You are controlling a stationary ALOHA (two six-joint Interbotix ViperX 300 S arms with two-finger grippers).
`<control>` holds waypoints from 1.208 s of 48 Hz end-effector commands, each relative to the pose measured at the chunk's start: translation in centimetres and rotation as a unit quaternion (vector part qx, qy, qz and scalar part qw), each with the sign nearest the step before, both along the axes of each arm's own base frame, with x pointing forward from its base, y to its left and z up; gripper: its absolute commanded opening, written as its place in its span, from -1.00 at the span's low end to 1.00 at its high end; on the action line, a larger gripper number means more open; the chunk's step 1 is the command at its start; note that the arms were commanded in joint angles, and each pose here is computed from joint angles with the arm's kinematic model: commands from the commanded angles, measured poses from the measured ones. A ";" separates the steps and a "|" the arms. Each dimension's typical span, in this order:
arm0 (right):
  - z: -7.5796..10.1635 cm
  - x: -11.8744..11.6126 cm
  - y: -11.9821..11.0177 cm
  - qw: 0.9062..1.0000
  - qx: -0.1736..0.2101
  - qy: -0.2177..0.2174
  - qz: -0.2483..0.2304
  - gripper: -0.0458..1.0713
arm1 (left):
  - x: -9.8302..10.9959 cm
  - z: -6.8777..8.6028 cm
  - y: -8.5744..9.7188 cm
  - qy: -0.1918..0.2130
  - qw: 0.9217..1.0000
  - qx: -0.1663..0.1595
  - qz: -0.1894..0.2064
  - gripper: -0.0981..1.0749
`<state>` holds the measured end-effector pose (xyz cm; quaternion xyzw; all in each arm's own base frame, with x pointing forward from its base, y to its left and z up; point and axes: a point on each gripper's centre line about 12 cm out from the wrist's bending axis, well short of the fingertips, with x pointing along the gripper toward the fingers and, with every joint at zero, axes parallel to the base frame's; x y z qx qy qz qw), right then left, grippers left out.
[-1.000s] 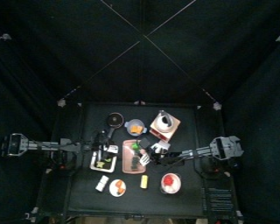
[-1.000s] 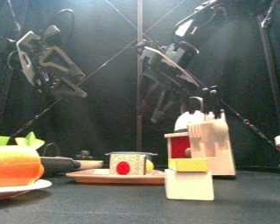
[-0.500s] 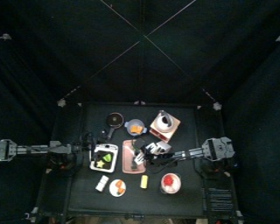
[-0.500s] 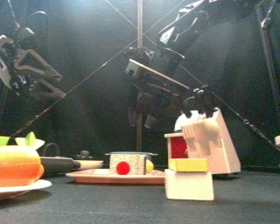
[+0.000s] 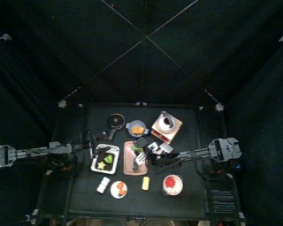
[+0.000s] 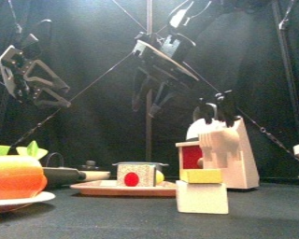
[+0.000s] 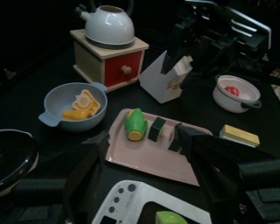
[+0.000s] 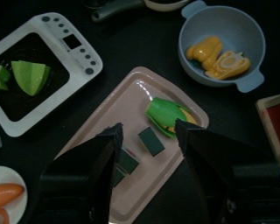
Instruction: Grab green sushi piece from plate
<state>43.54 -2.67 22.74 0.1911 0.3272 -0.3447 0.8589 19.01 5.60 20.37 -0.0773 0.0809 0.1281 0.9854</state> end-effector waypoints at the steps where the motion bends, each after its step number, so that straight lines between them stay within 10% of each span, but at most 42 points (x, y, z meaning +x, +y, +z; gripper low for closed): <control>1: 1.7 -0.4 0.1 1.000 0.003 -0.023 0.004 0.62 | 0.4 1.2 0.5 -0.017 1.000 0.004 0.009 0.81; 26: -2.7 2.2 3.1 0.999 0.042 0.010 0.024 0.62 | 0.7 2.9 0.5 -0.057 0.997 -0.042 0.024 0.81; 58: -5.4 1.7 1.3 0.995 0.016 0.089 -0.046 0.62 | 0.7 1.7 -1.1 -0.036 0.997 -0.065 -0.005 0.81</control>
